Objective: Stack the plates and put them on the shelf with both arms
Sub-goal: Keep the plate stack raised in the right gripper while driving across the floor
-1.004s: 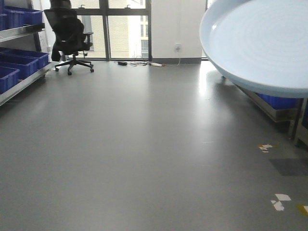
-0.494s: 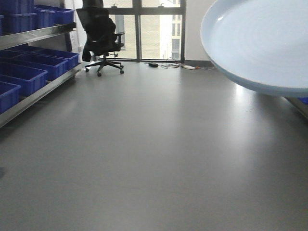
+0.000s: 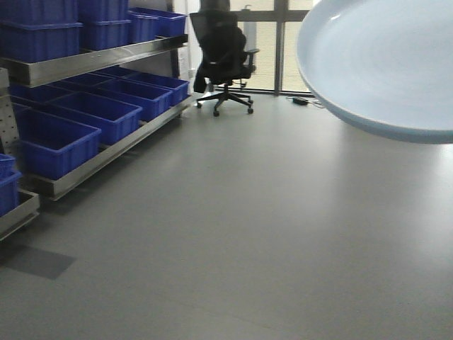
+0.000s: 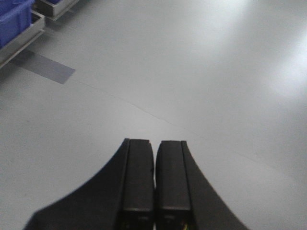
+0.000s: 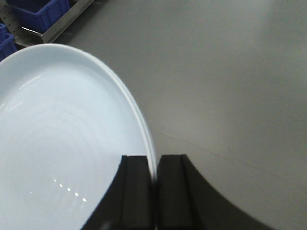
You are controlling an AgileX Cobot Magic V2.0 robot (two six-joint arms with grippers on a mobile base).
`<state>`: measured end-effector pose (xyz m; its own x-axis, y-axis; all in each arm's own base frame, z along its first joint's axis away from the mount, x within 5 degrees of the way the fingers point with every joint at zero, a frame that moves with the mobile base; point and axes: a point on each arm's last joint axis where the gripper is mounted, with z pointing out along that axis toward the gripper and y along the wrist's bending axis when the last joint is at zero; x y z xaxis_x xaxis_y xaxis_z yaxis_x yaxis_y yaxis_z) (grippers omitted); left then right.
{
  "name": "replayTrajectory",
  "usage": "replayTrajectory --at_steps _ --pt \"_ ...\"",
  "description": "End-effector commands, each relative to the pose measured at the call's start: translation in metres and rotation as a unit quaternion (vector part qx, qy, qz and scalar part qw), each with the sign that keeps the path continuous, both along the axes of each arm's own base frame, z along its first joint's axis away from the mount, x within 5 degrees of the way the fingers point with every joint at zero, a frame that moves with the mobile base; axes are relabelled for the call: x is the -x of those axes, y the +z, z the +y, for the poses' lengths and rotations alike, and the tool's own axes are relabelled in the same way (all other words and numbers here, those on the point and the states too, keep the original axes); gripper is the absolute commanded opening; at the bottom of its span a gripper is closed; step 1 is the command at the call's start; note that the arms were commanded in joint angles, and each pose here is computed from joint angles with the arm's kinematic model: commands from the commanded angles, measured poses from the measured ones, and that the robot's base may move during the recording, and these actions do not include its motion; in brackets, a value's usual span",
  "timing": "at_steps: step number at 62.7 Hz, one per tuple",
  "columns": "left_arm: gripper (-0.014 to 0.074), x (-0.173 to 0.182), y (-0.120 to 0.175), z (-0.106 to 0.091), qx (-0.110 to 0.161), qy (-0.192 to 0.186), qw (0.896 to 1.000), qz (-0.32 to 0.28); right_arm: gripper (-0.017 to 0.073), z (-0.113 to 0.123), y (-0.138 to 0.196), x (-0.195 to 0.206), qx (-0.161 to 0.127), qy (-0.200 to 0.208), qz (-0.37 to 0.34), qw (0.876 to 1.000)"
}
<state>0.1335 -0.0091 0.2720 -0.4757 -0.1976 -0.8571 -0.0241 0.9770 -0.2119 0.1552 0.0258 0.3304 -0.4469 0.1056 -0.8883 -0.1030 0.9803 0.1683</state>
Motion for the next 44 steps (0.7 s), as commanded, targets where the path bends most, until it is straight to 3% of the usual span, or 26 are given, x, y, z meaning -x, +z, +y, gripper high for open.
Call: replayTrajectory --at_steps 1,44 --pt "0.009 -0.0041 0.0163 0.0 0.006 0.005 0.999 -0.053 0.0056 -0.0013 0.0181 -0.0025 -0.01 -0.007 -0.062 0.998" --pt "0.009 -0.0041 0.0163 0.0 0.006 0.005 0.999 -0.053 0.0056 -0.0013 0.0181 -0.0025 -0.01 -0.007 -0.062 0.998"
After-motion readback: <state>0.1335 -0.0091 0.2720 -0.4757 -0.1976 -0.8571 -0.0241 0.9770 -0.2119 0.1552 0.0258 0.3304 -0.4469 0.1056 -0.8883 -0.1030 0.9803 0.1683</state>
